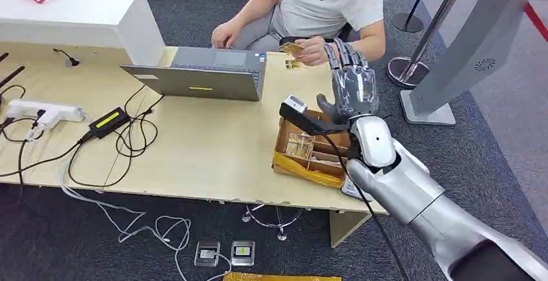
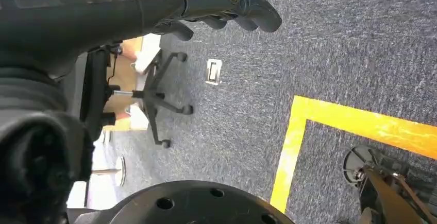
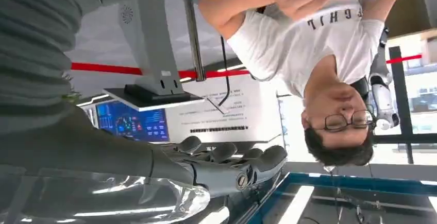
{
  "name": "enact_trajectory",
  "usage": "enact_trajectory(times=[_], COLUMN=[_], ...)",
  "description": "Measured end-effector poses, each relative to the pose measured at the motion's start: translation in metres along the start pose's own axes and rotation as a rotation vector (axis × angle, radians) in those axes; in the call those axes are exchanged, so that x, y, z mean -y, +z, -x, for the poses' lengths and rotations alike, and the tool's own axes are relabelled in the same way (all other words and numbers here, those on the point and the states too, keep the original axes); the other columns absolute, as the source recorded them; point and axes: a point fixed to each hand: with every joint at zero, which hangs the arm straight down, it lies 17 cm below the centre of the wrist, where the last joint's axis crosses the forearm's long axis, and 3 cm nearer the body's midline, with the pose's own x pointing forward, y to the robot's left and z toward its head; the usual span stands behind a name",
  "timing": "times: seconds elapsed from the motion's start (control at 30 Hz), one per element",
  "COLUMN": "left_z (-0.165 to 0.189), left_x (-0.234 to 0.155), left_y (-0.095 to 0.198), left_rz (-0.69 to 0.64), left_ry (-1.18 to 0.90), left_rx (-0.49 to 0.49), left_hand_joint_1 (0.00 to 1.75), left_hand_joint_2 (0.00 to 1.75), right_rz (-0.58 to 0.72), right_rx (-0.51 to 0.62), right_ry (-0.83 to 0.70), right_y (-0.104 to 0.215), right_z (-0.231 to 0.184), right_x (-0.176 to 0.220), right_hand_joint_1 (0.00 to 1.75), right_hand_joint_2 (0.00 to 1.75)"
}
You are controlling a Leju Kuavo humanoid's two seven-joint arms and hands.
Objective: Pass the card to the sensor for recognition and then transmit it.
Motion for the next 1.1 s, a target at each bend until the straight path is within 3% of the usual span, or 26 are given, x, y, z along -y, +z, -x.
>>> enact_trajectory(times=[0.23,0.37,0.47,0.6,0.73,0.93,1.03,1.1], left_z=[0.000,0.001,0.008,0.011,0.012,0.010,0.011,0.014], left_x=[0.000,0.001,0.001,0.001,0.001,0.003,0.007,0.008], left_y=[0.000,0.000,0.000,-0.001,0.000,0.001,0.002,0.004], left_rz=[0.000,0.006,0.010,0.010,0.005,0.006,0.012,0.007], left_ry=[0.000,0.007,0.013,0.034,0.067,0.073,0.083,0.100], left_rx=[0.000,-0.005,-0.024,-0.037,-0.048,-0.047,-0.055,-0.073], left_hand_joint_1=[0.00,0.00,0.00,0.00,0.00,0.00,0.00,0.00], left_hand_joint_2=[0.00,0.00,0.00,0.00,0.00,0.00,0.00,0.00], right_rz=[-0.059,-0.186,-0.262,-0.317,-0.272,-0.243,-0.241,-0.225], right_rx=[-0.051,-0.237,-0.436,-0.671,-0.875,-0.981,-1.049,-1.127], right_ry=[-0.026,-0.226,-0.308,-0.210,-0.268,-0.250,-0.362,-0.505], right_y=[0.002,0.006,0.016,0.050,0.098,0.140,0.169,0.215], right_z=[0.017,0.070,0.144,0.264,0.355,0.412,0.428,0.446], right_x=[-0.012,-0.031,-0.033,-0.013,0.006,0.019,0.005,-0.024], right_hand_joint_1=[0.00,0.00,0.00,0.00,0.00,0.00,0.00,0.00], right_hand_joint_2=[1.75,1.75,1.75,1.75,1.75,1.75,1.75,1.75])
